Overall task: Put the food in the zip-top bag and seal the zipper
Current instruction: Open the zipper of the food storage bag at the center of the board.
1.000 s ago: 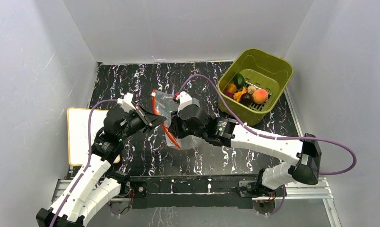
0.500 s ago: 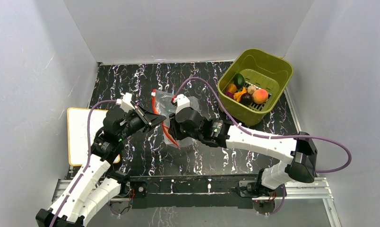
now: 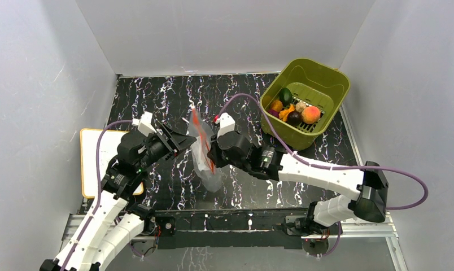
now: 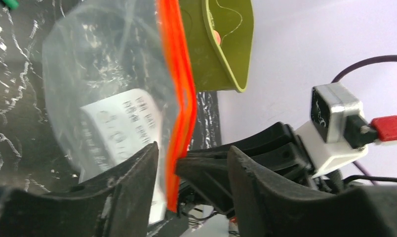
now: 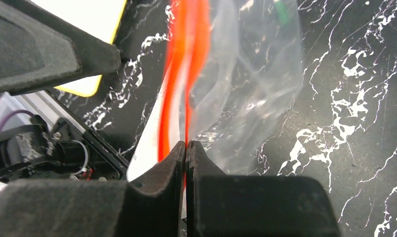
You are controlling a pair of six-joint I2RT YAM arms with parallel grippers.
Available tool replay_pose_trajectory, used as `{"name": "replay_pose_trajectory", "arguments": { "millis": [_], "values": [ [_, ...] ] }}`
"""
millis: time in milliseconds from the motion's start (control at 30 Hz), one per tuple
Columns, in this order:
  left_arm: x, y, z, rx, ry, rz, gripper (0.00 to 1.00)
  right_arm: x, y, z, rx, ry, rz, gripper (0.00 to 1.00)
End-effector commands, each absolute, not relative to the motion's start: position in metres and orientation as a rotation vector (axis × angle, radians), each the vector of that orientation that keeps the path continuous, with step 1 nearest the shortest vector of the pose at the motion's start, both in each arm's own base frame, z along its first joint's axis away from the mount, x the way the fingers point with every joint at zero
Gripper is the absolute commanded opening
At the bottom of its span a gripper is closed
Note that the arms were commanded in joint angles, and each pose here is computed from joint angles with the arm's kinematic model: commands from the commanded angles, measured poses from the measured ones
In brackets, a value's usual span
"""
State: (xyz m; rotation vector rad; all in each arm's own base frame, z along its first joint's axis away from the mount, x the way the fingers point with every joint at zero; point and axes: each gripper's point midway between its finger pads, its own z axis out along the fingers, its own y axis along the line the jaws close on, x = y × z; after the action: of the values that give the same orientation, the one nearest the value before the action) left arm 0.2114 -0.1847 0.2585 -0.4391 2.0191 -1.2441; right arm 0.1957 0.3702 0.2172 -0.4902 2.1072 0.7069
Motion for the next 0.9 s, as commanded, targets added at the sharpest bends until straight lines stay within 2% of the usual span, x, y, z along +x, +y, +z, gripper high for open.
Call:
{"name": "replay_pose_trajectory", "arguments": {
  "millis": [0,233,533,867],
  "values": [
    [0.205,-0.171,0.273,-0.318,1.998,-1.121,0.56,0.207,0.368,0.276,-0.323,1.942,0.827,0.0],
    [0.203,-0.172,0.273,-0.129,2.018,-1.039,0.63,0.207,0.365,0.289,-0.276,1.907,0.861,0.0],
    [0.207,-0.199,0.269,0.006,2.052,-1.165,0.64,0.203,0.384,0.278,-0.323,1.942,0.906,0.0],
    [0.215,-0.2,0.256,0.067,2.068,-1.115,0.53,0.206,0.391,0.273,-0.328,1.952,0.901,0.0]
  ]
}}
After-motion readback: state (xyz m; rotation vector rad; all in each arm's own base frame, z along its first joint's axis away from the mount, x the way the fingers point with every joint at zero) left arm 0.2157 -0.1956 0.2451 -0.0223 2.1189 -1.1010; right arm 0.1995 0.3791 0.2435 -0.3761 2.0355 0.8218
